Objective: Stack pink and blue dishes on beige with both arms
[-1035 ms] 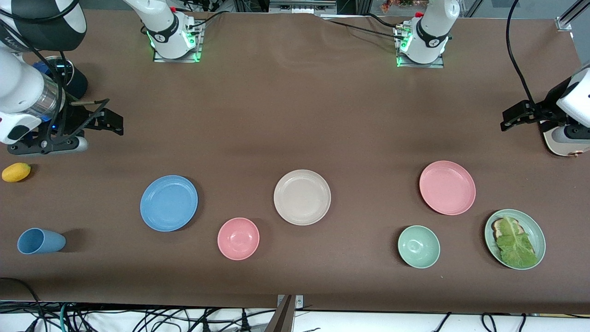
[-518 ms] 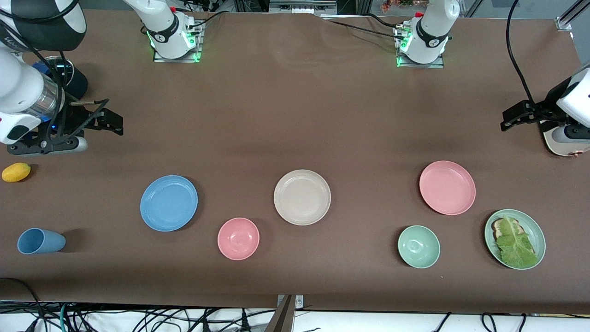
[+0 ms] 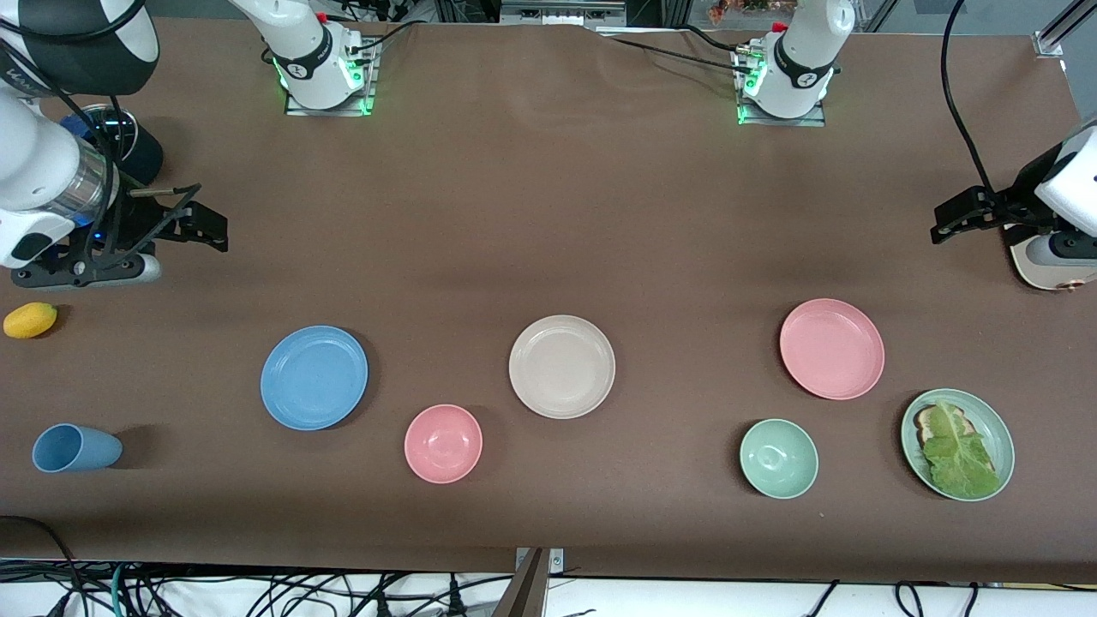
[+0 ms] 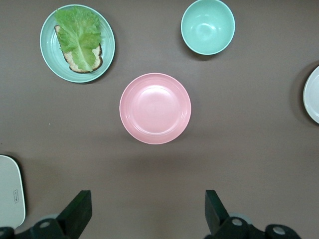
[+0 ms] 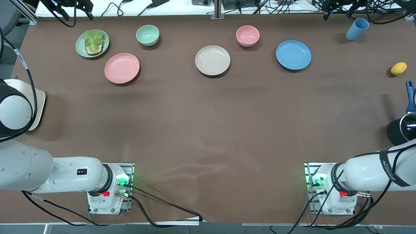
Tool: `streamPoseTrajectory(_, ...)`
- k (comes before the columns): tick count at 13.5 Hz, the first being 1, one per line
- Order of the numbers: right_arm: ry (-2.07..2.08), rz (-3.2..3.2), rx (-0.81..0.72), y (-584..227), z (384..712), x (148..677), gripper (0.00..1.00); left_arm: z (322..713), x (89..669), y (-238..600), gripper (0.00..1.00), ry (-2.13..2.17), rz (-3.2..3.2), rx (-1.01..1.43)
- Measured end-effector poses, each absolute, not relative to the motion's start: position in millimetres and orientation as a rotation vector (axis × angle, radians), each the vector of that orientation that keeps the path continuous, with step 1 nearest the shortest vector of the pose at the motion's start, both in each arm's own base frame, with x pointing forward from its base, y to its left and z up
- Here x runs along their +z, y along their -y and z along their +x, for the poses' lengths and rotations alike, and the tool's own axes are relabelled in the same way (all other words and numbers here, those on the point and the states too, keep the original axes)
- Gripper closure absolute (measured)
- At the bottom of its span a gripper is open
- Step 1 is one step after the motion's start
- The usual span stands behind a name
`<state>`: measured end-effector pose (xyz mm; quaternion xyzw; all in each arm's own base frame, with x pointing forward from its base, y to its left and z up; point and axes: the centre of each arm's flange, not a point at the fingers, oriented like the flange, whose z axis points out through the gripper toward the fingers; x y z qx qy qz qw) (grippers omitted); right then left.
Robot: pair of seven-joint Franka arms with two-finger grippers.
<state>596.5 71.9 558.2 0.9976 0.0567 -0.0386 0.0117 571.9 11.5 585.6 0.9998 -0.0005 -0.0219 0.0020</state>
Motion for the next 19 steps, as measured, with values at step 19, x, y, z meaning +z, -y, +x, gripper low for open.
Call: streamPoseTrajectory(19, -0.156, 3.113, -0.102, -64, 599, 558, 0.00, 608, 520, -9, 0.00, 0.022, 3.137, -0.206)
